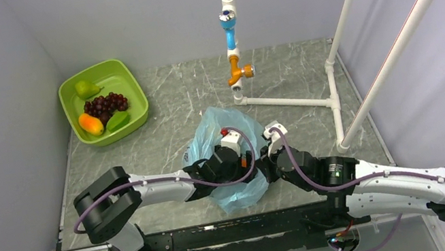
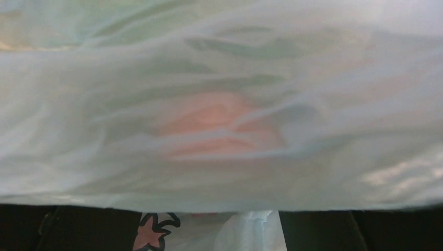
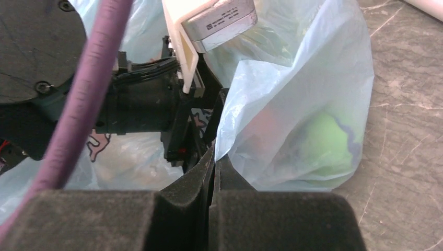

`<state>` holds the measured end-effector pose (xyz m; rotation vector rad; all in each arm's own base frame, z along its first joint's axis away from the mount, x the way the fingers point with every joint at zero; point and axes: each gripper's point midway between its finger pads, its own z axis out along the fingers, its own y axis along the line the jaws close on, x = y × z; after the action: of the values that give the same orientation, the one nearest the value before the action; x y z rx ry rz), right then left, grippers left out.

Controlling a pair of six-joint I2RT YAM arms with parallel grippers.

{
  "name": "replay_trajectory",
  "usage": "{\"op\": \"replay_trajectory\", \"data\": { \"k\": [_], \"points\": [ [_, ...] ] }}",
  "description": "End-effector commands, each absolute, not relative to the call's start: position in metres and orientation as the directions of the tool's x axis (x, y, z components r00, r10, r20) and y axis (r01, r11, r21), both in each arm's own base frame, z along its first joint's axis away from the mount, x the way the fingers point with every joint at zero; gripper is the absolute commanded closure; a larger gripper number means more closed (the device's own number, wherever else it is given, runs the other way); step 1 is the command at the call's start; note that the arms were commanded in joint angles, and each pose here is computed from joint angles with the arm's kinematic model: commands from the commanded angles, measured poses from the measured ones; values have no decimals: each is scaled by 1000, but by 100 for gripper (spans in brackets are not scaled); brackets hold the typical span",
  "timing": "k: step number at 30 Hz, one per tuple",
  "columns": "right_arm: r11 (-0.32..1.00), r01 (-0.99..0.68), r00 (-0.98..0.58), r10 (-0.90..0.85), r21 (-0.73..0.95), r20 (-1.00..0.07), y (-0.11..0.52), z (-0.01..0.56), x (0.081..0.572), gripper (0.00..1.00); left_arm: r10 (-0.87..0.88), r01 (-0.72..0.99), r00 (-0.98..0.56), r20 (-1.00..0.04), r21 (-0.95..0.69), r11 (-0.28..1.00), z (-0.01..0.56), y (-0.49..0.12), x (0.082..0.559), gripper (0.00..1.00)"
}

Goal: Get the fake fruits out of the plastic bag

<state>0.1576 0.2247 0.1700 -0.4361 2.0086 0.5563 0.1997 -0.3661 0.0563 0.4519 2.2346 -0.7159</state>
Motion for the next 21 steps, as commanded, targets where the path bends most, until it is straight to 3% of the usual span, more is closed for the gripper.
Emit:
{"op": "replay_trajectory", "data": {
  "k": [1,9,21],
  "points": [
    [815,-526,-451,-24,244,-892,228,184,157,100,92,507,-662,-744,-354,786,49,-373,207,18],
    [832,-503,-457,-24,236,-889,222,177,158,100,39,495,-639,-769,-372,785,75,-344,198,44],
    [852,-481,-462,-49,204,-885,230,166,166,100,-152,499,-683,-715,-607,619,157,-291,142,50]
  ]
}}
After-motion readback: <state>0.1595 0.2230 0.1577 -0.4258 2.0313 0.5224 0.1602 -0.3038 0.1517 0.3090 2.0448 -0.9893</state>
